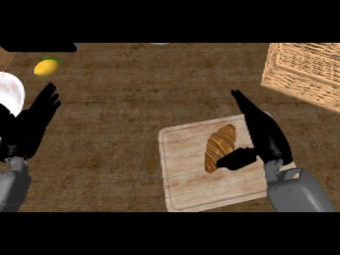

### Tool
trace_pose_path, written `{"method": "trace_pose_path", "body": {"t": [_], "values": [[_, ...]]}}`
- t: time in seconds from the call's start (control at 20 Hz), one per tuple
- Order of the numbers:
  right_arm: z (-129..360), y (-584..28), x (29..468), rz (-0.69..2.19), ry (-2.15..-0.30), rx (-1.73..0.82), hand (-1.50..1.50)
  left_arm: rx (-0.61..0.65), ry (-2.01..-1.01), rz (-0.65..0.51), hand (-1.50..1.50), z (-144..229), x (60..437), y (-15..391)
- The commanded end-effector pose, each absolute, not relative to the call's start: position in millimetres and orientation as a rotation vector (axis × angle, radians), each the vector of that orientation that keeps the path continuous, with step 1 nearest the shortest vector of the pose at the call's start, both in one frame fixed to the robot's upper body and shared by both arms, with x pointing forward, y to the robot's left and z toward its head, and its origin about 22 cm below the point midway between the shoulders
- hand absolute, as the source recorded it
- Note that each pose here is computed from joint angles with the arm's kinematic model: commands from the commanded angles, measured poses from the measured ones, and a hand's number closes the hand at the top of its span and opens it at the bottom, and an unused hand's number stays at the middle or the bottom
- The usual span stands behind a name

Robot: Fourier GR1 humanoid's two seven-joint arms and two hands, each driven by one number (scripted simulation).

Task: Pick the croissant from the cutting board and place it in the basket

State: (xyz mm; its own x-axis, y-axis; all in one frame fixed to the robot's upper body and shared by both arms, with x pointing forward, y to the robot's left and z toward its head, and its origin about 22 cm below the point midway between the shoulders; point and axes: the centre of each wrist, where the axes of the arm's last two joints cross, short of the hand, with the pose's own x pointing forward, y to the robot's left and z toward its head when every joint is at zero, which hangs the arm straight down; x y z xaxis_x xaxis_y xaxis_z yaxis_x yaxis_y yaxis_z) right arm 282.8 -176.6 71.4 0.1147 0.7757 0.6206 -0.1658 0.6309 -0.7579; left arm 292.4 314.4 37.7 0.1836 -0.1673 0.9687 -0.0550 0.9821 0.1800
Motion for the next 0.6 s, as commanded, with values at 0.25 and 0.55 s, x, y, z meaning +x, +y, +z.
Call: {"method": "trace_pose_path", "body": {"t": [0.25,0.55], "values": [[55.5,-194.1,264.2,0.787,-1.245,-0.609,-1.50,0.204,-1.378,-0.062,0.00,44.9,299.8,307.5],[49.7,-186.8,274.9,0.784,-1.275,-0.531,-1.50,0.212,-1.379,-0.074,0.00,47.7,299.2,287.9]]}}
